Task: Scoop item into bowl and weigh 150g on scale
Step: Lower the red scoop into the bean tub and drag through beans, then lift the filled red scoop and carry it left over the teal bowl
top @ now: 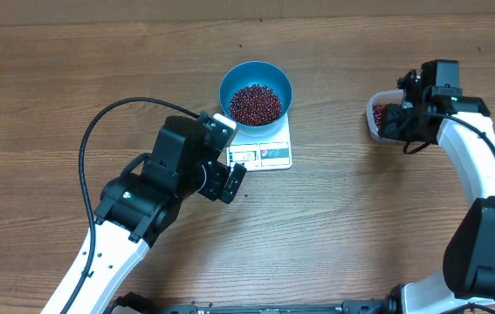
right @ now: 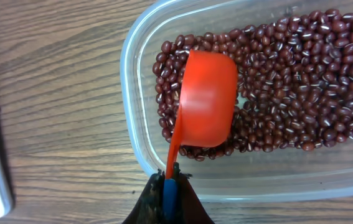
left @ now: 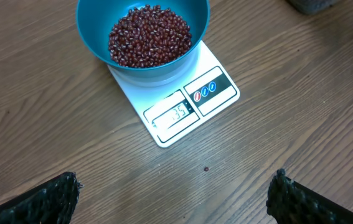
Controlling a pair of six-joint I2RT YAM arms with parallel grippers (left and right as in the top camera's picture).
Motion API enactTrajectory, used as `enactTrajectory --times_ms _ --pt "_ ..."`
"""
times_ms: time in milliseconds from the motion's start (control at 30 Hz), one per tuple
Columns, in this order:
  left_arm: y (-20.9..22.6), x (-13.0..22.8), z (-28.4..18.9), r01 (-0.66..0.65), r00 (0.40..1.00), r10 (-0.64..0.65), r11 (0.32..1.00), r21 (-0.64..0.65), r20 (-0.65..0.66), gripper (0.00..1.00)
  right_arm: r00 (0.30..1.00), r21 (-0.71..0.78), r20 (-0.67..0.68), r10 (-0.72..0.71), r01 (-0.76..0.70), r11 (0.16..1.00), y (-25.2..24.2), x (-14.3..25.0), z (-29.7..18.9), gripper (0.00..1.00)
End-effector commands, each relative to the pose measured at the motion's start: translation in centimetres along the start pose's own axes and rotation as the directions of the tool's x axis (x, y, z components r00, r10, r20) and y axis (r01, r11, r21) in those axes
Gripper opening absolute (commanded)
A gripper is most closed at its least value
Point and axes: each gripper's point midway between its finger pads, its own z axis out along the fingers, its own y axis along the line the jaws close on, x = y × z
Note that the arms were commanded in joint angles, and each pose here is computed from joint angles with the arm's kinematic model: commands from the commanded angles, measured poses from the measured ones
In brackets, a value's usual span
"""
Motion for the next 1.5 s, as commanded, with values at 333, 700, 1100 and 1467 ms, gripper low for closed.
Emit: enactTrajectory --times_ms 333,700,1100,1467 --pt "-0.3 -0.8 -0.3 0.006 1.000 -0.007 1.000 0.017 0.017 1.00 0.989 -0.185 0.001 0.148 -0.145 0.972 -2.3 -0.2 -1.3 0.04" --pt "-0.3 -0.8 -0.3 0.006 1.000 -0.007 1.000 0.017 0.017 0.99 0.974 -0.360 0.011 0.226 -0.207 0.910 -2.3 -0.8 -2.9 0.04" --pt "-0.3 -0.8 -0.3 0.006 1.000 -0.007 1.000 0.016 0.017 1.00 0.949 -0.528 -0.002 0.314 -0.268 0.806 -3.8 -0.2 -5.6 0.04" --pt "-0.3 -0.8 -0.3 0.006 1.000 -0.006 1.000 0.017 0.017 1.00 0.943 -0.668 -0.013 0.333 -0.256 0.699 -2.0 -0.7 -7.6 0.04"
